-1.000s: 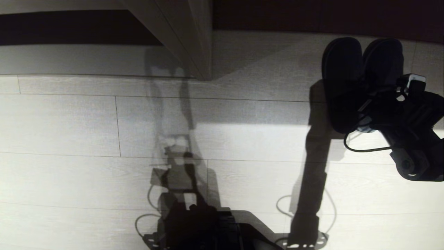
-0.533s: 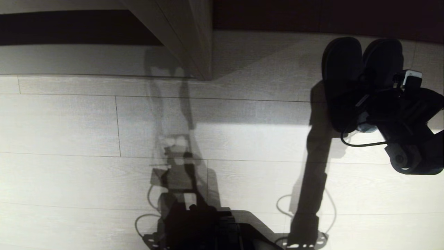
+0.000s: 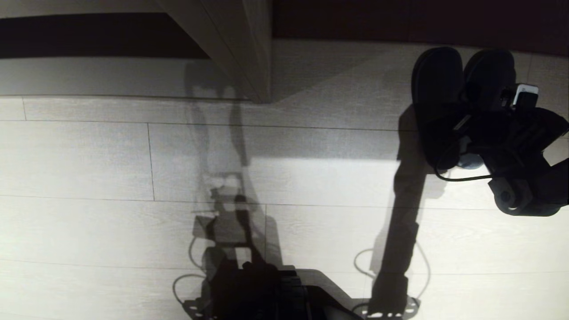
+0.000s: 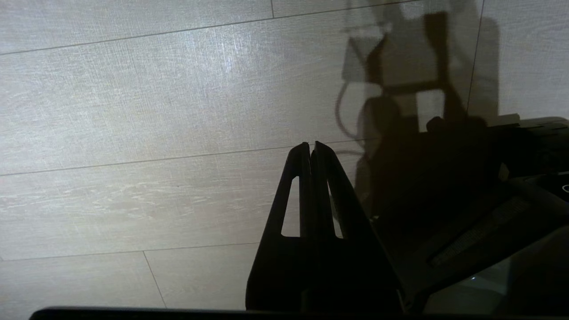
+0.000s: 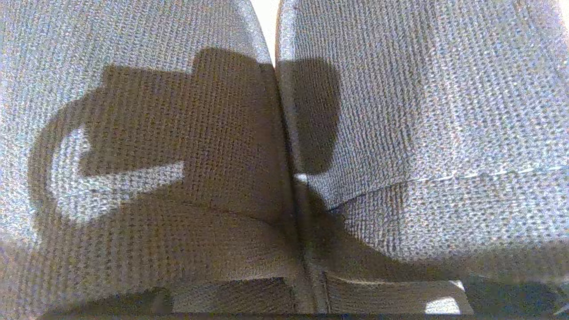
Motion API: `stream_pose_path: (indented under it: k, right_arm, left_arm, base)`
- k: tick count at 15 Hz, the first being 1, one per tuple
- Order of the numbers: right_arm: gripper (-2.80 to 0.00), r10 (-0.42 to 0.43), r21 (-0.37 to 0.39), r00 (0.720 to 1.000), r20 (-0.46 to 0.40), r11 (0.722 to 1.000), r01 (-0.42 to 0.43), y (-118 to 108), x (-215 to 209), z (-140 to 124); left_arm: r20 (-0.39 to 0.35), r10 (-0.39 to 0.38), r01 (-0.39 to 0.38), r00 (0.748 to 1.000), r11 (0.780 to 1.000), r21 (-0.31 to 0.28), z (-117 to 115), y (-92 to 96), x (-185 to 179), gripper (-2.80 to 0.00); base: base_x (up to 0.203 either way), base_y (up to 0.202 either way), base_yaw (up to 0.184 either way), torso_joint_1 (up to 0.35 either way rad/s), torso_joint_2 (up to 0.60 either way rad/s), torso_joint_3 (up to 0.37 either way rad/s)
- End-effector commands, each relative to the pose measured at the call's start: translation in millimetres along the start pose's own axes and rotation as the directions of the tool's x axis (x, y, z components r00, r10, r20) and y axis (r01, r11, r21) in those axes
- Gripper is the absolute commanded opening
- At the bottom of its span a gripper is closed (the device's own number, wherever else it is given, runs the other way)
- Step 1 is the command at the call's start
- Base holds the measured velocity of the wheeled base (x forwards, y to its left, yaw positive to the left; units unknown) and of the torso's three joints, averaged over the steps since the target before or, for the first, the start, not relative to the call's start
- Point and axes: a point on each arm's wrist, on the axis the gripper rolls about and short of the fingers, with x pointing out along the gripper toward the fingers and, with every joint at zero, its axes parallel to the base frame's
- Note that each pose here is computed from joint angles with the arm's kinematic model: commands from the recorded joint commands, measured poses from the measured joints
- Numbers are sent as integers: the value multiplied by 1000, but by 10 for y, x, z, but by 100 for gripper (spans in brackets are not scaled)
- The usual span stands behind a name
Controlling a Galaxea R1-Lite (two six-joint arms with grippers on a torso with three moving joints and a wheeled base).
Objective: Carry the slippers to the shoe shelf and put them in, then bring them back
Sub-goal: Pick up the slippers on the floor
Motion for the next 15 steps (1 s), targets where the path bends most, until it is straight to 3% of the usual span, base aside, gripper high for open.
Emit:
stream_pose_path:
  k: [1,10,11,15]
  right_arm:
    - [0,-2,1,1000,-1,1000,2,-6,21,-53]
    - [0,-3,1,1000,23,1000,3,-5,37,7]
    - [-280,-3,1,1000,24,1000,3,-3,29,25]
    - [-280,-16,5,999,46,1000,16,-39,-83,244]
  left_arm:
    - [0,0,0,1000,1000,0,-1,0,0,-280]
    - [0,0,0,1000,1000,0,-1,0,0,-280]
    - [0,0,0,1000,1000,0,-1,0,0,-280]
    - [0,0,0,1000,1000,0,-1,0,0,-280]
  base:
    - [0,0,0,0,0,0]
    - [0,0,0,0,0,0]
    - [0,0,0,0,0,0]
    - [0,0,0,0,0,0]
